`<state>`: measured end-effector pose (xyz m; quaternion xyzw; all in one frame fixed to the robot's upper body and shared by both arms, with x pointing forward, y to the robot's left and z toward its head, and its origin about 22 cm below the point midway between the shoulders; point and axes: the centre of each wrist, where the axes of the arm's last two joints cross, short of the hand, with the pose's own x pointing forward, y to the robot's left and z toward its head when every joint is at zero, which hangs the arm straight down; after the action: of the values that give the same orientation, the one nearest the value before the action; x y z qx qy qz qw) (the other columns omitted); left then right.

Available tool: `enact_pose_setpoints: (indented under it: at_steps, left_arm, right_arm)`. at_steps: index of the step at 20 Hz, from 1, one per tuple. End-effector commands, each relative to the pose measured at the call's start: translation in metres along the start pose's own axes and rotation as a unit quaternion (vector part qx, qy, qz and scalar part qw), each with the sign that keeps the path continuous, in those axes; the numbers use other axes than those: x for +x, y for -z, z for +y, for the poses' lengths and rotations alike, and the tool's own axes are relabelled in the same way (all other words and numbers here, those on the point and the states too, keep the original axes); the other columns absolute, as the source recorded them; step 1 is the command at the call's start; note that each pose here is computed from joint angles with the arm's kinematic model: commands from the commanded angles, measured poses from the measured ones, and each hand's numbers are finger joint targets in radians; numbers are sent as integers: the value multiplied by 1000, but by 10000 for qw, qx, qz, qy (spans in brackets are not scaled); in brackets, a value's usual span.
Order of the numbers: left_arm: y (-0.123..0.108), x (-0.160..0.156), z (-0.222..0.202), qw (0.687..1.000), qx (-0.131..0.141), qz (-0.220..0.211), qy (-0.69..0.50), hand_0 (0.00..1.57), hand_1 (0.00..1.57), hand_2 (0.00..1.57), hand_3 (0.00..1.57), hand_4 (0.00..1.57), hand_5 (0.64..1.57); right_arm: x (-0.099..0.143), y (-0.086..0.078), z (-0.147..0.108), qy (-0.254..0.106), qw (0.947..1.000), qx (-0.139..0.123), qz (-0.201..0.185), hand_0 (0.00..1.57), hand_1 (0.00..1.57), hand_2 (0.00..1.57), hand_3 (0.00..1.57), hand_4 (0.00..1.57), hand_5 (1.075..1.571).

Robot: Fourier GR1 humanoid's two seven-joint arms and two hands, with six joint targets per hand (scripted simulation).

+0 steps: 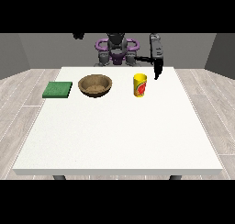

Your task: Pick the cup and pour the ball into the bowl, then pick the bowl and place it on the pad

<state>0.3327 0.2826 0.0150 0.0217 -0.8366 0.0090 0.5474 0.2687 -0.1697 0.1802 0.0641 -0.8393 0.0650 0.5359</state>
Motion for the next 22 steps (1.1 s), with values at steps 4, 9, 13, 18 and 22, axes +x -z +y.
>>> enact_pose_setpoints:
  at_steps: [4,9,13,18,22]
  left_arm:
    - [-29,-45,7,9999,86,0,-87,0,0,0,0,0,1443]
    - [-18,-54,-4,9994,264,210,-99,0,0,0,0,0,1421]
    - [-11,-58,16,9994,341,80,-20,0,0,0,0,0,1423]
    - [-16,-66,31,9983,575,-108,20,0,0,0,0,0,1426]
    - [-18,-71,19,9979,411,-274,429,1121,1121,1571,1499,480,1536]
  right_arm:
    - [10,-10,-27,46,9999,-98,-99,0,0,0,0,0,1567]
    - [5,-21,-47,98,10000,-18,4,0,0,0,0,0,1568]
    - [25,-21,-55,-54,9998,-17,-197,0,0,0,0,0,1568]
    - [57,-26,-67,-96,9980,203,-585,0,0,0,0,0,1566]
    - [47,-34,-71,-77,9970,186,-746,0,0,0,0,0,1564]
